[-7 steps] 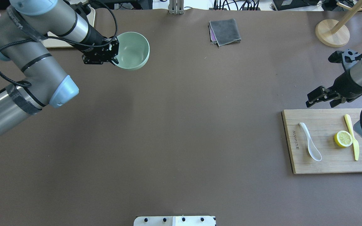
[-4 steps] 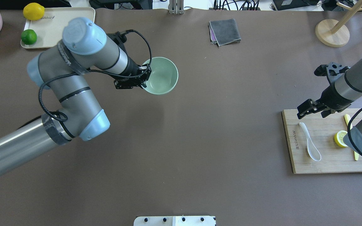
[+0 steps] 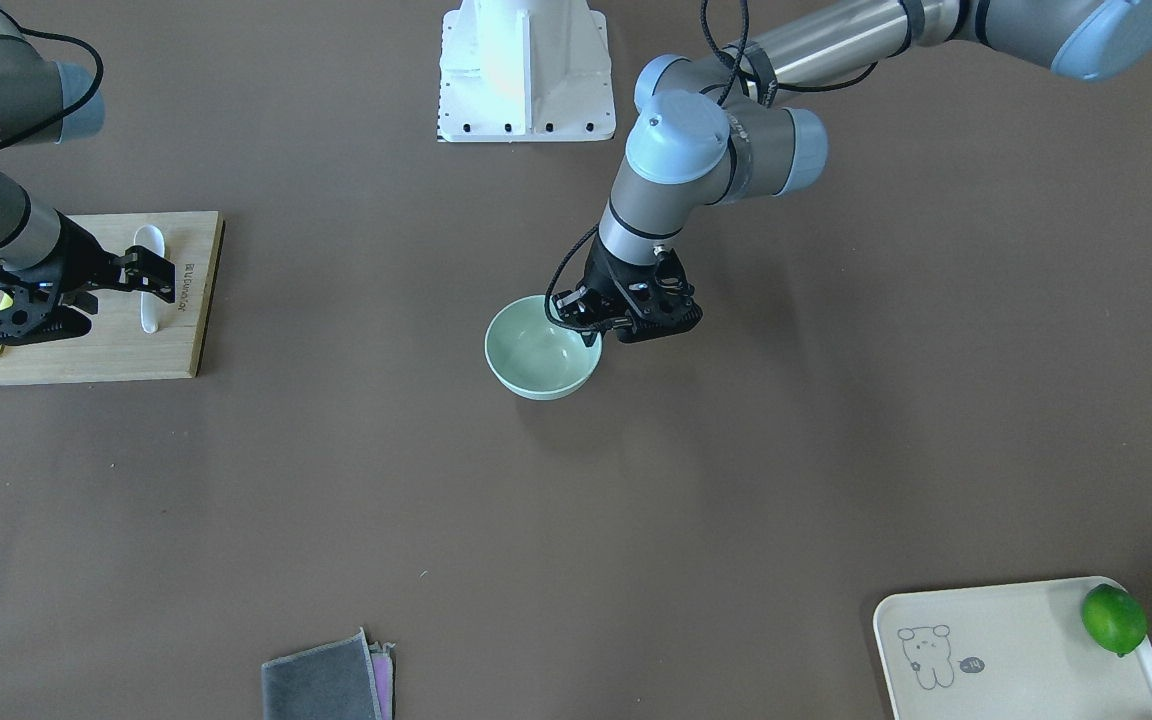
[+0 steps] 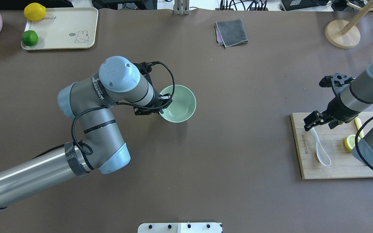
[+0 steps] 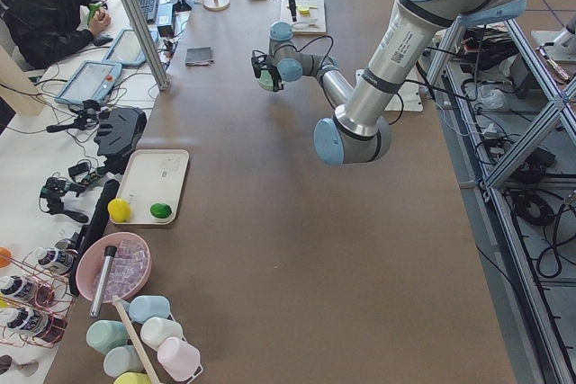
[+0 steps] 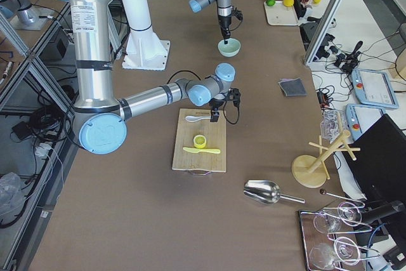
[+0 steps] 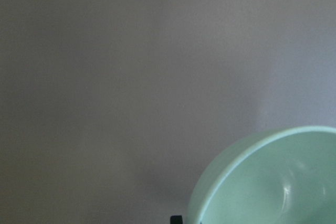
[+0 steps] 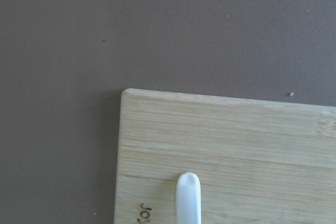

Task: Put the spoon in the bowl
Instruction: 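Carry the green bowl to table center with left gripper while right gripper descends, then release the bowl with the left gripper while the right gripper grasps the white spoon, then lift the white spoon off the board with the right gripper while the left arm withdraws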

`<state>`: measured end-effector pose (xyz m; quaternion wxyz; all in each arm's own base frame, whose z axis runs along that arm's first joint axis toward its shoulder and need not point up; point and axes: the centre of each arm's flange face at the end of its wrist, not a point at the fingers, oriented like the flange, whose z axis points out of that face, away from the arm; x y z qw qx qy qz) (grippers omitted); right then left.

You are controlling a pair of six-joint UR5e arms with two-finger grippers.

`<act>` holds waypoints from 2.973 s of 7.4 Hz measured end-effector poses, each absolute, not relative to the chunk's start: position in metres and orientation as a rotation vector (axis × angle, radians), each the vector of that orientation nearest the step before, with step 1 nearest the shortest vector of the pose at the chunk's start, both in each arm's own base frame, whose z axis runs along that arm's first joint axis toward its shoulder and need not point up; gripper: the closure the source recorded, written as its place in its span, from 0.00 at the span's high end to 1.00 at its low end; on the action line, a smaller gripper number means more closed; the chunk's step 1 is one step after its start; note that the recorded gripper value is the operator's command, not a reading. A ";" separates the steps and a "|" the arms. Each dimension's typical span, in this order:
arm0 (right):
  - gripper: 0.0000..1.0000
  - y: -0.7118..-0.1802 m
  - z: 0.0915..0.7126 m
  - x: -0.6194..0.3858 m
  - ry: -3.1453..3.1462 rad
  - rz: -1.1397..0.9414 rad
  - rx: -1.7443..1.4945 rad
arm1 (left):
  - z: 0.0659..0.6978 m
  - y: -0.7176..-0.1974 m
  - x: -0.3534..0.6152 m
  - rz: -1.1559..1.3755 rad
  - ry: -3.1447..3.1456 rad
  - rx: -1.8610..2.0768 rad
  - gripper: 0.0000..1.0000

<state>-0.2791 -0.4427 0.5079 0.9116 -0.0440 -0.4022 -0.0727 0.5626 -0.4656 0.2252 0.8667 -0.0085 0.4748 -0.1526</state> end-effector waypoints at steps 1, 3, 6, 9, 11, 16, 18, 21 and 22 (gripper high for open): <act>1.00 -0.441 0.510 -0.280 -0.827 -0.151 -0.095 | 0.228 -0.460 0.572 -0.312 0.984 -0.016 0.18; 1.00 -0.438 0.511 -0.284 -0.823 -0.158 -0.100 | 0.229 -0.456 0.577 -0.305 0.978 -0.013 0.98; 0.85 -0.433 0.514 -0.292 -0.803 -0.171 -0.095 | 0.218 -0.459 0.566 -0.284 0.997 0.054 0.98; 0.70 -0.431 0.517 -0.296 -0.790 -0.175 -0.094 | 0.218 -0.470 0.554 -0.273 0.996 0.087 0.98; 0.42 -0.430 0.520 -0.295 -0.783 -0.174 -0.094 | 0.218 -0.472 0.552 -0.270 0.994 0.093 0.98; 0.00 -0.427 0.520 -0.294 -0.782 -0.175 -0.094 | 0.219 -0.477 0.547 -0.265 0.994 0.104 0.98; 0.00 -0.425 0.499 -0.289 -0.809 -0.182 -0.071 | 0.222 -0.486 0.535 -0.245 0.990 0.126 0.98; 0.00 -0.436 0.452 -0.278 -0.845 -0.173 -0.007 | 0.251 -0.516 0.472 -0.236 0.959 0.221 0.98; 0.00 -0.447 0.428 -0.280 -0.860 -0.157 0.028 | 0.265 -0.524 0.441 -0.214 0.948 0.278 0.98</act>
